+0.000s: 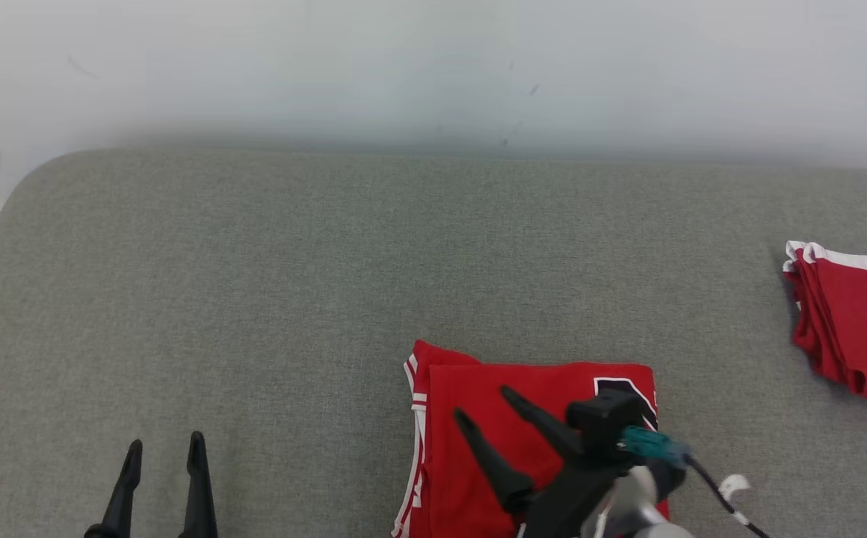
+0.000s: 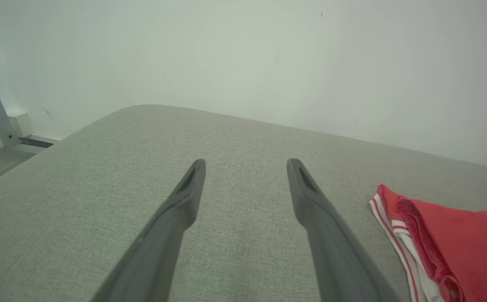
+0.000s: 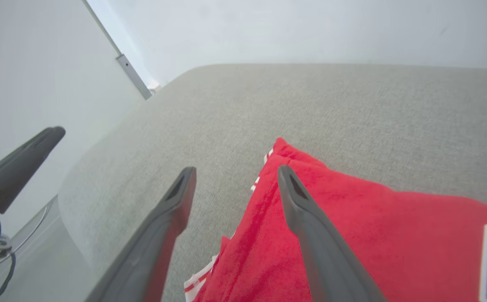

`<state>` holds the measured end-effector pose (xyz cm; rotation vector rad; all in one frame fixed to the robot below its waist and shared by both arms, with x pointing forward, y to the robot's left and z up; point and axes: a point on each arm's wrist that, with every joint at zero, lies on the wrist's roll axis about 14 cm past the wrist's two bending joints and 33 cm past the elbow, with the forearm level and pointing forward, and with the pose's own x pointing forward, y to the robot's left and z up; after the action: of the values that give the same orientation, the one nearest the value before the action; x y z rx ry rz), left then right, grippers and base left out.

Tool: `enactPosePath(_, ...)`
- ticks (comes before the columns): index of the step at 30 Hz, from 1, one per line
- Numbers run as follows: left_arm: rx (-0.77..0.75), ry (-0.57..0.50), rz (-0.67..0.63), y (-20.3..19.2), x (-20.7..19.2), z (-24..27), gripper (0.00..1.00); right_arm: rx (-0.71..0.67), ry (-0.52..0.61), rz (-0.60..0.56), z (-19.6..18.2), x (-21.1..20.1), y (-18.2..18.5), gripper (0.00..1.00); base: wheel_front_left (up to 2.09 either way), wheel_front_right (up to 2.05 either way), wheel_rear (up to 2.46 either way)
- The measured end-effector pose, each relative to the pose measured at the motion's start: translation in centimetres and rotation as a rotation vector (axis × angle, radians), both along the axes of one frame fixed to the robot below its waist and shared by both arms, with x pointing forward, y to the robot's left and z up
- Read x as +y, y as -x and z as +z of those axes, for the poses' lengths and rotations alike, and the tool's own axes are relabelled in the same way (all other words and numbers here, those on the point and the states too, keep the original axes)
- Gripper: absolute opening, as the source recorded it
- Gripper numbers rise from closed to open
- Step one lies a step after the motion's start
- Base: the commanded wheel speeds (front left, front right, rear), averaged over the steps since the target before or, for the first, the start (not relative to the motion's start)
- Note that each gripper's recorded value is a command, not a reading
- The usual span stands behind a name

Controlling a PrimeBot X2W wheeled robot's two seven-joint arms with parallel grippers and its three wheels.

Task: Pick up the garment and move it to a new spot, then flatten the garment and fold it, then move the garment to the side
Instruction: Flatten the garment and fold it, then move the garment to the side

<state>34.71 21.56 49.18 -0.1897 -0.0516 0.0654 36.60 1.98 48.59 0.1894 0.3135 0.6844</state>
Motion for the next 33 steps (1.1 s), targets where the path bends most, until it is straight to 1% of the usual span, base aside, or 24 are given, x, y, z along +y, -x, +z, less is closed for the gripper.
enactPosePath(4, -0.017, 0.000, 0.005, -0.3, 0.1, 0.5, 1.00, -0.091, -0.047, -0.181, 2.1, -5.0, -1.4, 1.00, 0.00, 0.00, 0.00)
enactPosePath(5, -0.017, 0.000, 0.005, -0.3, 0.1, 0.5, 1.00, -0.091, -0.047, -0.181, 2.1, -5.0, -1.4, 1.00, 0.00, 0.00, 0.00)
enactPosePath(7, -0.026, 0.013, 0.011, -0.5, 0.2, 0.7, 1.00, -0.147, -0.049, -0.261, 3.0, -7.4, -1.7, 1.00, 0.00, 0.00, 0.00)
enactPosePath(9, -0.039, 0.038, 0.015, -0.8, 0.1, 1.1, 1.00, -0.209, -0.027, -0.334, 3.8, -9.8, -1.8, 1.00, 0.00, 0.00, 0.00)
enactPosePath(12, -0.055, 0.047, -0.001, -1.3, -0.5, 1.6, 1.00, -0.276, -0.005, -0.431, 4.4, -12.9, -1.7, 1.00, 0.00, 0.00, 0.00)
enactPosePath(17, -0.058, 0.059, -0.027, -1.0, -1.4, 1.7, 1.00, -0.366, 0.066, -0.543, 4.6, -16.8, -0.9, 1.00, 0.00, 0.00, 0.00)
enactPosePath(22, -0.042, 0.052, -0.051, -0.4, -2.0, 1.2, 1.00, -0.387, 0.114, -0.602, 3.8, -19.0, 0.2, 1.00, 0.00, 0.00, 0.00)
enactPosePath(25, -0.034, 0.051, -0.060, -0.2, -2.2, 0.9, 1.00, -0.365, 0.131, -0.626, 2.8, -19.9, 0.6, 1.00, 0.00, 0.00, 0.00)
enactPosePath(27, -0.015, 0.052, -0.065, 0.1, -2.4, 0.3, 1.00, -0.349, 0.153, -0.626, 2.0, -20.1, 0.7, 1.00, 0.00, 0.00, 0.00)
enactPosePath(33, 0.020, 0.039, -0.066, 0.7, -2.3, -0.8, 1.00, -0.308, 0.164, -0.617, 0.6, -19.9, 0.8, 1.00, 0.00, 0.00, 0.00)
